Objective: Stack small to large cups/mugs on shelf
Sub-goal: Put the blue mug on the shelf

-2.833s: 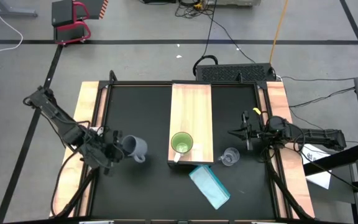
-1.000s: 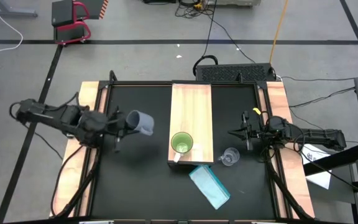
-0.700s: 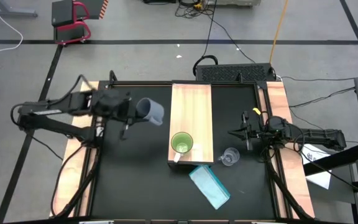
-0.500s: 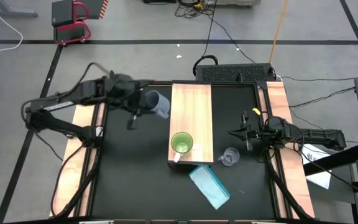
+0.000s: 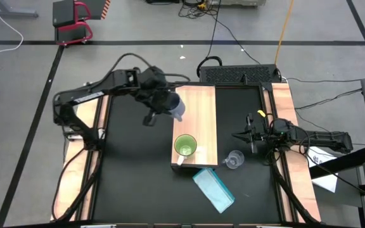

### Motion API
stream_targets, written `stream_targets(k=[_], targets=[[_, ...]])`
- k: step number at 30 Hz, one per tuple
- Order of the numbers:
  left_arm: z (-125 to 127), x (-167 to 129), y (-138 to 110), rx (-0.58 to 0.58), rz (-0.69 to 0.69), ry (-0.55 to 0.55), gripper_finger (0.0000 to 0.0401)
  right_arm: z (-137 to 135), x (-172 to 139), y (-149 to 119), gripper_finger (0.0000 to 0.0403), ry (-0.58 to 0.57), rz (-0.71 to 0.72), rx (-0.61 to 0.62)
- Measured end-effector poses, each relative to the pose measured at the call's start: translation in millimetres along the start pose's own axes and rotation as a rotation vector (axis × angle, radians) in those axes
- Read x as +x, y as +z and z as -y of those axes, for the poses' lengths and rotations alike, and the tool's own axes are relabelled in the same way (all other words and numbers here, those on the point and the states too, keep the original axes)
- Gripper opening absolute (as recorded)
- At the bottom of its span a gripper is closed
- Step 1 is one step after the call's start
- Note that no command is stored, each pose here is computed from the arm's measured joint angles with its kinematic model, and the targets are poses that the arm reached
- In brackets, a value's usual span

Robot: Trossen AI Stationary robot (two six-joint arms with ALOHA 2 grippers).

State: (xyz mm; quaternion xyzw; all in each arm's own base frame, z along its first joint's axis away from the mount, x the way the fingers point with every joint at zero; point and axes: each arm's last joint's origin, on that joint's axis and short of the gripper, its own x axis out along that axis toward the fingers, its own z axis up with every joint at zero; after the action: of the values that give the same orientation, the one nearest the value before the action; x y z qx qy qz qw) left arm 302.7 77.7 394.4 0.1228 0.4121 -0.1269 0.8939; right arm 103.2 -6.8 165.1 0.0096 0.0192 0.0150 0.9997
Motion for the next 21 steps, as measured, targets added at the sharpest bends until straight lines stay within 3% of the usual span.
stream_targets(k=[12,21], targets=[[-26,35,30,0.127,-0.018,-0.124,0.0005,0,0,1,0.0000,0.000,0.005,-0.009],[-28,61,31,0.165,-0.086,-0.205,0.0005,0,0,1,0.0000,0.000,0.005,-0.016]])
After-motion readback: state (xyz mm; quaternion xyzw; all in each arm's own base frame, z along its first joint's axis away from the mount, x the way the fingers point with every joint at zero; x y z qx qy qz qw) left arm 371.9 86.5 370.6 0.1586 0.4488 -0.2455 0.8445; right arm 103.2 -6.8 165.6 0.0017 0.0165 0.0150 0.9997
